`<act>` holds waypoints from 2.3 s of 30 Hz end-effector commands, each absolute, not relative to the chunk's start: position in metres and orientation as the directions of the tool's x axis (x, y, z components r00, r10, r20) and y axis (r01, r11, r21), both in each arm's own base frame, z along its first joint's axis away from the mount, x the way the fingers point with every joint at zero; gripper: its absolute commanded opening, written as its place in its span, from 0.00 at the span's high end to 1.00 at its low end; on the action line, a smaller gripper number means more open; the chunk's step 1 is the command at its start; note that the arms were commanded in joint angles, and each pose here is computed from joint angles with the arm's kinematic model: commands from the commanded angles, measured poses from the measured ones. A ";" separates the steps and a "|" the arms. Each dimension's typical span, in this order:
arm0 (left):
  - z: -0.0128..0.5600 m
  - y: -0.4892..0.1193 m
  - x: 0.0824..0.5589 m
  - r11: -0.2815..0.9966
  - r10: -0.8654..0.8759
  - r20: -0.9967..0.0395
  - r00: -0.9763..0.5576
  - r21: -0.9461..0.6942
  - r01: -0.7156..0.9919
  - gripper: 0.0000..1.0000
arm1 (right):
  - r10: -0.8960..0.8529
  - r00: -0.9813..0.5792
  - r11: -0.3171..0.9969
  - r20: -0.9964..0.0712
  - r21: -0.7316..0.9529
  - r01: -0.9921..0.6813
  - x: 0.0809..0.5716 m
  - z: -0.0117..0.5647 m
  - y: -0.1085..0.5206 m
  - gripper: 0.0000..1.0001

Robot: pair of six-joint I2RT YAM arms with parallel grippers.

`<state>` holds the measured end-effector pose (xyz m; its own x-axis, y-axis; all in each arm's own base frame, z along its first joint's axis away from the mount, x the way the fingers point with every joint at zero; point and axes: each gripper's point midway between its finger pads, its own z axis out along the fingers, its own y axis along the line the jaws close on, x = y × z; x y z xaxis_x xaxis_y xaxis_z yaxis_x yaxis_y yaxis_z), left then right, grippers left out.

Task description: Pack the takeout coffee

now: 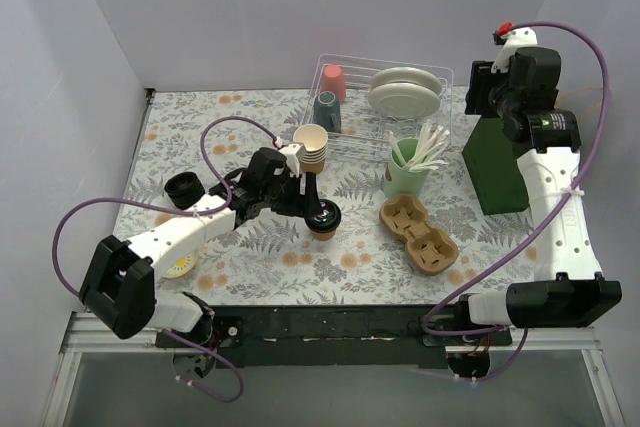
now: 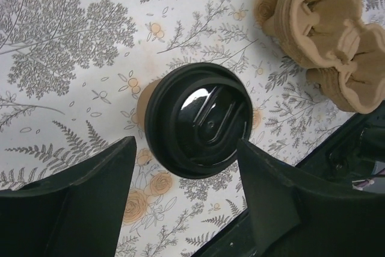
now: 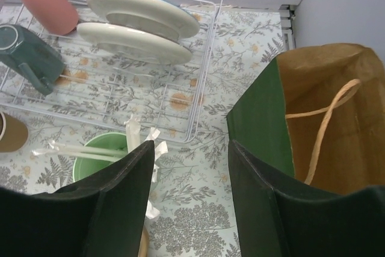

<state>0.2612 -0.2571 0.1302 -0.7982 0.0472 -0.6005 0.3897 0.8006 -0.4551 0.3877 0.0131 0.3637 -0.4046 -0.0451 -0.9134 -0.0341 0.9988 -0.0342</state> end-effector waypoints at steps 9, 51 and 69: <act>0.180 -0.289 0.290 0.821 0.061 -0.668 -0.741 -0.389 0.418 0.38 | -0.057 -0.357 0.990 -0.932 -0.006 -0.143 0.375 0.358 0.032 0.41; 0.131 -0.311 0.274 0.964 -0.121 -0.550 -0.827 -0.264 0.035 0.74 | -0.064 -0.319 0.982 -0.946 -0.003 -0.189 0.361 0.362 0.039 0.41; 0.135 -0.273 0.275 0.992 -0.037 -0.619 -0.785 -0.120 0.048 1.00 | -0.067 -0.306 0.981 -0.950 -0.006 -0.194 0.355 0.365 0.039 0.41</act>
<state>0.2764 -0.2973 0.1240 -0.8110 -0.0641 -0.5816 0.0562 0.9809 -0.1864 0.3578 0.0378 0.3495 -0.3682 -0.0526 -0.9283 -0.1760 0.9843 0.0141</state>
